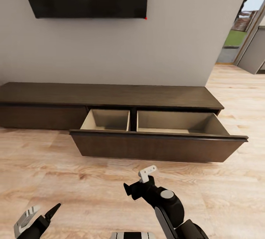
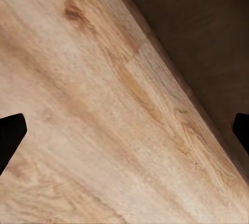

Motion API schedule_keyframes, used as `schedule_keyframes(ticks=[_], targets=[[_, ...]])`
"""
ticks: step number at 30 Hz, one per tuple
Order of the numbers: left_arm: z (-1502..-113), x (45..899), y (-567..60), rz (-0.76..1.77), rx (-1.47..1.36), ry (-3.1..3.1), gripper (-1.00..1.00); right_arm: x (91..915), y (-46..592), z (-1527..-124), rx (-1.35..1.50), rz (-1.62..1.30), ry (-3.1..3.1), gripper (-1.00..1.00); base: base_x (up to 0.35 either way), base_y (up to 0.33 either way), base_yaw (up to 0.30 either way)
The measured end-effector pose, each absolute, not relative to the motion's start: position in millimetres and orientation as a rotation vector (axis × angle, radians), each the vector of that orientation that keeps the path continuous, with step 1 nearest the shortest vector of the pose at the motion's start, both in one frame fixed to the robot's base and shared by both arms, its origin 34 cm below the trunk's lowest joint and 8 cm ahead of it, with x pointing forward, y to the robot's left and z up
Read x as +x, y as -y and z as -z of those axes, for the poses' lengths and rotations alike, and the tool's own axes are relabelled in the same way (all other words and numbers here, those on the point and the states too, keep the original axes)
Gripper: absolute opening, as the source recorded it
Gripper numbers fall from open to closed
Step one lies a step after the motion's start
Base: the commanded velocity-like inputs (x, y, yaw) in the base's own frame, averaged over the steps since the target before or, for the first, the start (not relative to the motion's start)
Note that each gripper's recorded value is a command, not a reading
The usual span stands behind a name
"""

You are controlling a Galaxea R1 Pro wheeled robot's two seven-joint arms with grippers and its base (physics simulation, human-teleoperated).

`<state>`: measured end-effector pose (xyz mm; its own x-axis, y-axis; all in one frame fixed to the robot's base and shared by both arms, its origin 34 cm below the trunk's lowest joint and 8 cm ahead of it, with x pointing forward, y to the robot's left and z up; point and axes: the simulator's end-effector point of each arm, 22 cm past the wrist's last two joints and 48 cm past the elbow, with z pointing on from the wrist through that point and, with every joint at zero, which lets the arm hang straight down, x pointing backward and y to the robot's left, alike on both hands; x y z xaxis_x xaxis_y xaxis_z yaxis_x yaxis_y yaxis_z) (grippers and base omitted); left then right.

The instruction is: Place each of the two pumpkins and all three candles from the living room inside a cabinet in the living room (use any cabinet), then make sure every cabinet is closed, and position the cauldron so it is next to a table in the living room.

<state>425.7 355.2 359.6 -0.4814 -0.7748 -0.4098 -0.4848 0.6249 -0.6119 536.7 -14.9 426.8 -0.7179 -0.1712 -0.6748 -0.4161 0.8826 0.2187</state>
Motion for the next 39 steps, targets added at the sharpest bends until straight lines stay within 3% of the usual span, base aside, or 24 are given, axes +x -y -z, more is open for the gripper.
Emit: schedule_keyframes(ticks=[39], targets=[[-372,434,-359,0.592,-0.962,-2.081,1.0,536,5,-439,-0.429,-0.456,-2.41,1.0,0.0,0.0,0.3]])
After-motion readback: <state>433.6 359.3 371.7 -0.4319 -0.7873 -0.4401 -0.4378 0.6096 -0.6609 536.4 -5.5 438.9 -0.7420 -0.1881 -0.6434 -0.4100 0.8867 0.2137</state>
